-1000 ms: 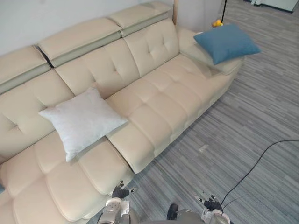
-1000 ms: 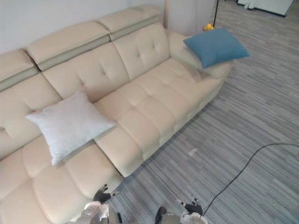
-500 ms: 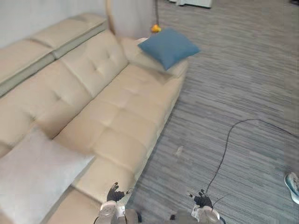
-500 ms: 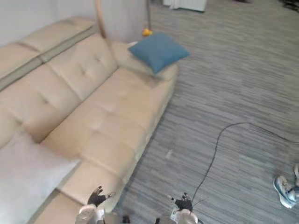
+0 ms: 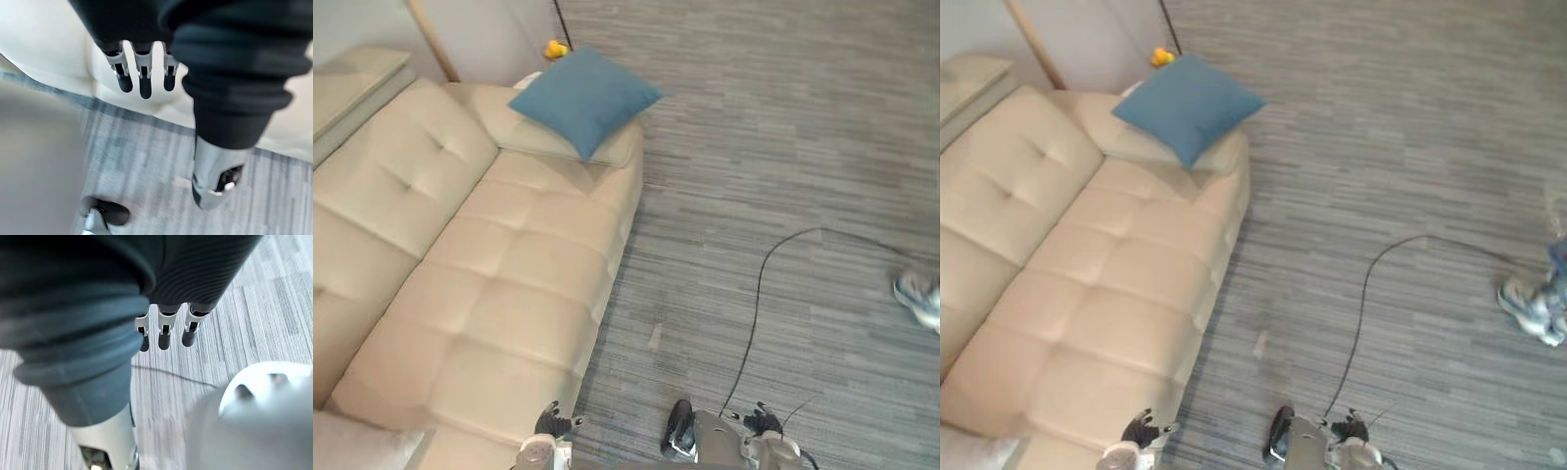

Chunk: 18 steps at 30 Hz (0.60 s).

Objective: Pick up cushions and gather them together orderly.

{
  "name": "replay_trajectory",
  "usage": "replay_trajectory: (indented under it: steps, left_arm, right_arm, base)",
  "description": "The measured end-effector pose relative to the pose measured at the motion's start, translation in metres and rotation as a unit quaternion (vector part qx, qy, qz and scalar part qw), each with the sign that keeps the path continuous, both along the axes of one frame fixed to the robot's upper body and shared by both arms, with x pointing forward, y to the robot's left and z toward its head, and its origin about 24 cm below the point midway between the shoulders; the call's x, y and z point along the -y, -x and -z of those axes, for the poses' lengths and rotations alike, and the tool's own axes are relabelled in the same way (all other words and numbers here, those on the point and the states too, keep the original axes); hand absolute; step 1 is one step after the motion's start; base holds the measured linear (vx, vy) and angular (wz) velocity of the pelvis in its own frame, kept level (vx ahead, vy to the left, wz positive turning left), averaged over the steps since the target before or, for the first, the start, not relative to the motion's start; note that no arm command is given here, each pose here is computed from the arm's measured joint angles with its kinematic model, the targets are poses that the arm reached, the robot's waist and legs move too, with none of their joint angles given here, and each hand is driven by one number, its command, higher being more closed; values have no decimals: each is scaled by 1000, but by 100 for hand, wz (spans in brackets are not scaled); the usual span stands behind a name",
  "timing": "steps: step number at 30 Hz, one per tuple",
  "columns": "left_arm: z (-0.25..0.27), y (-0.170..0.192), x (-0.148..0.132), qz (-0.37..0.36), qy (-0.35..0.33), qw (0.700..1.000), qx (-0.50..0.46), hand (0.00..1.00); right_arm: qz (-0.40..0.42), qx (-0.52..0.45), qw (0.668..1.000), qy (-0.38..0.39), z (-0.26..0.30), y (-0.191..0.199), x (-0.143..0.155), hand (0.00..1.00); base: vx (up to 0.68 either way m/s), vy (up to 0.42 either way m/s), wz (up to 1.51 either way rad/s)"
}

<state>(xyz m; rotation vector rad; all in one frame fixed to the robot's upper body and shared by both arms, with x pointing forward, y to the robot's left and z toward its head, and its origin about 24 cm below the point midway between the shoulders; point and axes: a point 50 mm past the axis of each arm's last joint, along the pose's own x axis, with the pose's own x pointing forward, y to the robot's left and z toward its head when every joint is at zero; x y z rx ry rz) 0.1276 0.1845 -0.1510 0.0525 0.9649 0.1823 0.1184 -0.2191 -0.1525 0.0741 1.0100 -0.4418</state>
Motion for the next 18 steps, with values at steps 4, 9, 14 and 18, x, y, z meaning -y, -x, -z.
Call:
replay_trajectory:
  steps: [4, 9, 14, 18]
  left_arm:
    - [-7, -15, 3, 14, -2, 999, 34, 0]
    - [-9, -18, 13, 20, 10, 999, 44, 0]
    - [-8, -16, 2, 12, 6, 999, 40, 0]
    - [-4, -7, -1, 11, 4, 1000, 18, 0]
  right_arm:
    - [9, 19, 1000, -2, -4, -12, -1, 0]
    - [11, 22, 1000, 0, -5, -14, 0, 0]
    - [-3, 20, 1000, -18, -2, -13, -17, 0]
    - [0, 0, 1000, -23, 3, 4, -17, 0]
  base:
    - [406, -154, -31]
    - [479, 28, -37]
    - [545, 106, -37]
    - [572, 101, 22]
